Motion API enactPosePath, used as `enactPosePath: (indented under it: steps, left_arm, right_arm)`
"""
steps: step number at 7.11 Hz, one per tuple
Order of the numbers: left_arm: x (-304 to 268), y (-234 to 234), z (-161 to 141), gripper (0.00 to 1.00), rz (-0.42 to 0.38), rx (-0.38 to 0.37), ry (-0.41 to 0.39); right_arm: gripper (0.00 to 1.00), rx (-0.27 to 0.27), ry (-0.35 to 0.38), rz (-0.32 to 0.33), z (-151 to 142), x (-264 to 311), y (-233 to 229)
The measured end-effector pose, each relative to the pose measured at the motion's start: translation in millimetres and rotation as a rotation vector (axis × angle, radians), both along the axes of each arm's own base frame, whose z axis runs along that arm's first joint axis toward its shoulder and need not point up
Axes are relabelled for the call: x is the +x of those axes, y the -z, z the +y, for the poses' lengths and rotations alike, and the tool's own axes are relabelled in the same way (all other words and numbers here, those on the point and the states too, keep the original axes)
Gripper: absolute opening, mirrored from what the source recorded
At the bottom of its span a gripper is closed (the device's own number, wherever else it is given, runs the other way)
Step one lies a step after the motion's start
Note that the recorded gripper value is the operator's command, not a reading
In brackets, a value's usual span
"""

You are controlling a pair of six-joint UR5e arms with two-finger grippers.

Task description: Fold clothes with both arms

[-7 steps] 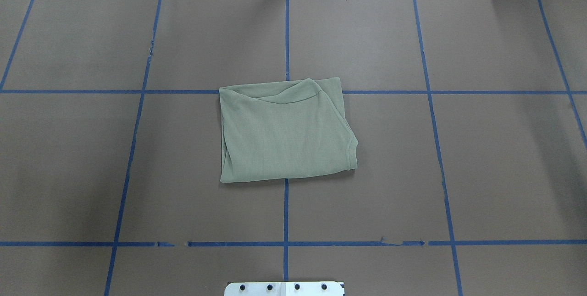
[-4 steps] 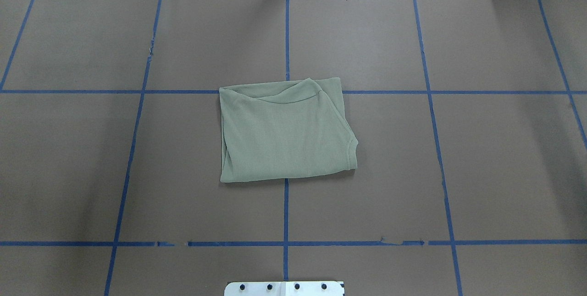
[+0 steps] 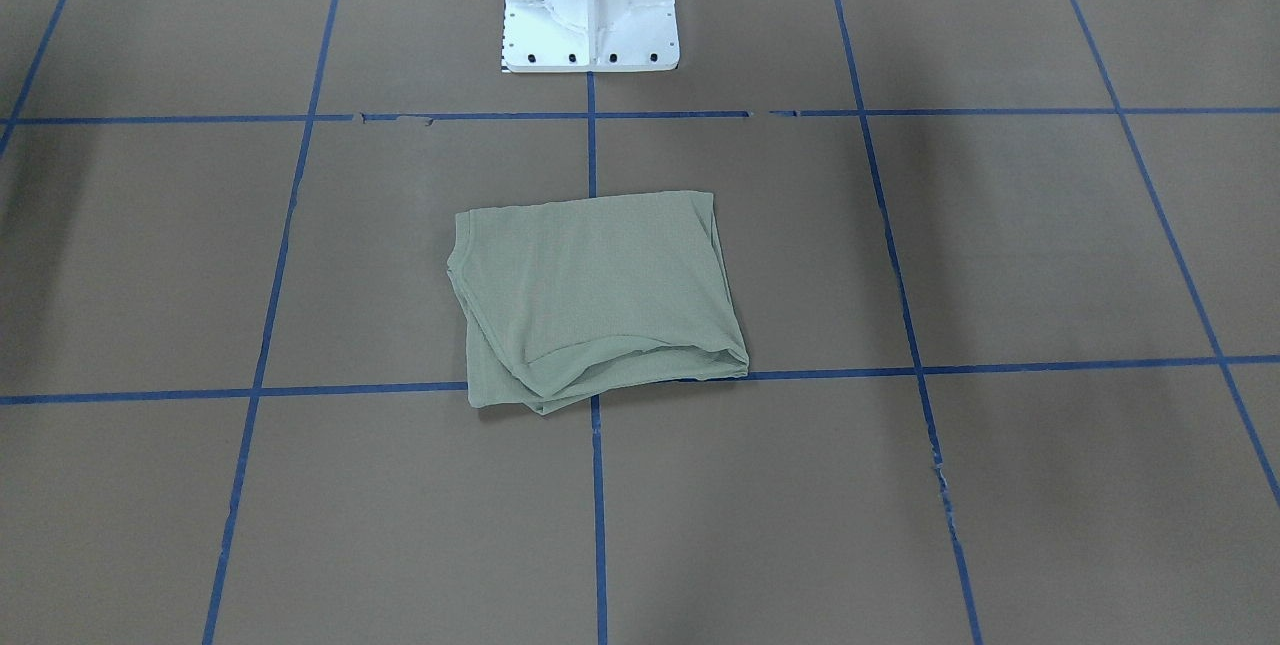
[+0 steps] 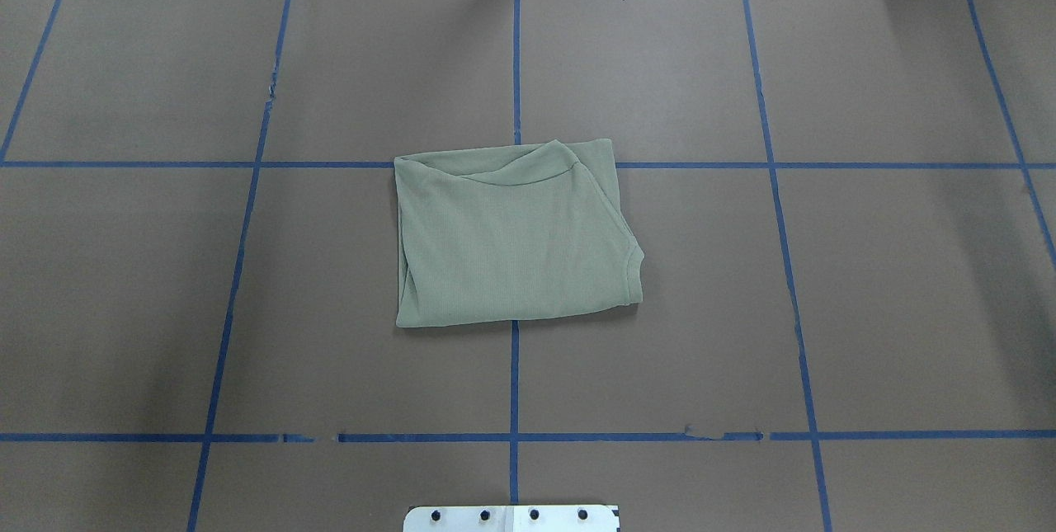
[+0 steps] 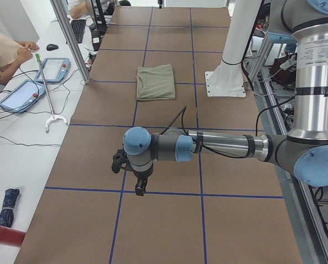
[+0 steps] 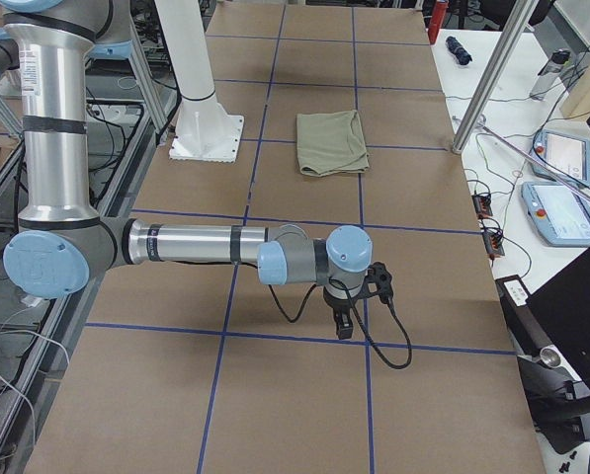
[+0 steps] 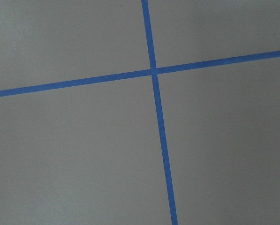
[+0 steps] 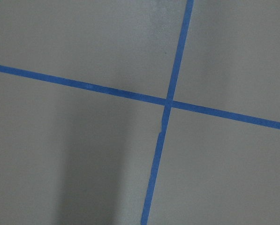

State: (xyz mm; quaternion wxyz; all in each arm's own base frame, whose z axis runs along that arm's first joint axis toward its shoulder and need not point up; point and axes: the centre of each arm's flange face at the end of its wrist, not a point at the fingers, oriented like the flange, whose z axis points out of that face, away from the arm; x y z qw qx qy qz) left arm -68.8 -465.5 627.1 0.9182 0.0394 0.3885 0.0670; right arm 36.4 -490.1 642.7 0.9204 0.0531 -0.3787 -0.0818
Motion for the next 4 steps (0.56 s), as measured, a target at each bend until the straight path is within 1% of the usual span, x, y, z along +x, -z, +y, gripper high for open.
enactPosePath:
  steps: [4]
  left_arm:
    - [-0.1, 6.0, 1.9, 1.00, -0.005, 0.022, -0.005]
  right_arm:
    - [1.00, -0.002, 0.002, 0.000, 1.1, -0.3, -1.6]
